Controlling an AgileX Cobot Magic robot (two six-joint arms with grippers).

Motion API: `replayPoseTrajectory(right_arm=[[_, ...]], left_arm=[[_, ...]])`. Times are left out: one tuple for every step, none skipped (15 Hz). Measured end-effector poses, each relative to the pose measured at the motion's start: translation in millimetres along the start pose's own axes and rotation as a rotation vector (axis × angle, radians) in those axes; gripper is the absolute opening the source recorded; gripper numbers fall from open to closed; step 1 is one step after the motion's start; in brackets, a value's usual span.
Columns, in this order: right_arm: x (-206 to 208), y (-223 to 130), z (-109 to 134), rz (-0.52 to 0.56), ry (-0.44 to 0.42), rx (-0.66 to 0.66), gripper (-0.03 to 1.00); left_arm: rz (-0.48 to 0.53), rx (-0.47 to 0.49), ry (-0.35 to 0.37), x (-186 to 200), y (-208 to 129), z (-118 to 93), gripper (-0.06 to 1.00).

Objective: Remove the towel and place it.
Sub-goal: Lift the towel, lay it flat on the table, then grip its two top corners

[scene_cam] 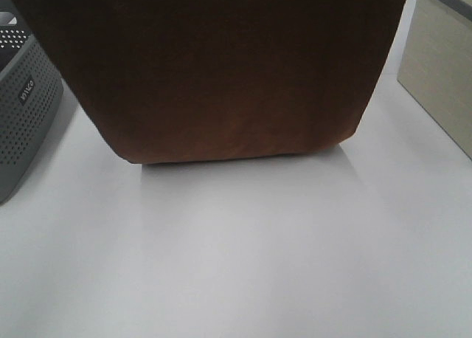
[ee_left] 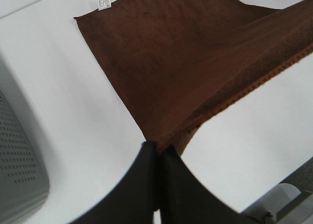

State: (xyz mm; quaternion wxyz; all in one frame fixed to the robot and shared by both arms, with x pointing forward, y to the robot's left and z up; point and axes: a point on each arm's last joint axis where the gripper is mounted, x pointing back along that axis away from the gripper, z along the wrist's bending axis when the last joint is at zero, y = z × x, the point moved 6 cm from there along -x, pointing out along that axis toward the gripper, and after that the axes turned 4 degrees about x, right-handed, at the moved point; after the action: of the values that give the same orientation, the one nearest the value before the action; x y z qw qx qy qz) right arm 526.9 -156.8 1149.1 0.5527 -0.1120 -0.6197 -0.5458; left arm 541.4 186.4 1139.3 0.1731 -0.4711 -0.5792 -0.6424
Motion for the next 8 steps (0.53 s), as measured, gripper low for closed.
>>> replayPoseTrajectory(right_arm=[[0.4,-9.6,2.8,0.013,0.010,-0.007,0.01],[-0.9,-17.9,5.3,0.028,0.021,-0.015,0.01],[-5.8,-37.4,8.7,0.067,0.042,-0.034,0.01],[-7.5,-48.9,10.2,0.087,0.048,-0.041,0.01],[-8.7,-59.2,11.7,0.104,0.053,-0.039,0.01],[-9.4,-69.5,13.3,0.119,0.057,-0.036,0.01],[-10.4,-80.3,15.0,0.134,0.063,-0.038,0.01],[-12.0,-91.5,16.6,0.151,0.069,-0.046,0.01]], left_arm=[[0.007,0.009,-0.011,2.6,-10.2,-2.7,0.00],[0.021,0.013,-0.016,2.2,-21.2,-4.3,0.00],[0.039,0.025,-0.036,5.2,-41.2,-8.8,0.00],[0.046,0.035,-0.055,6.8,-51.4,-12.4,0.00],[0.050,0.045,-0.074,9.0,-60.5,-16.0,0.00],[0.062,0.054,-0.095,9.3,-71.8,-19.5,0.00],[0.081,0.063,-0.117,7.3,-83.2,-22.9,0.00],[0.105,0.076,-0.136,3.7,-96.1,-25.6,0.00]])
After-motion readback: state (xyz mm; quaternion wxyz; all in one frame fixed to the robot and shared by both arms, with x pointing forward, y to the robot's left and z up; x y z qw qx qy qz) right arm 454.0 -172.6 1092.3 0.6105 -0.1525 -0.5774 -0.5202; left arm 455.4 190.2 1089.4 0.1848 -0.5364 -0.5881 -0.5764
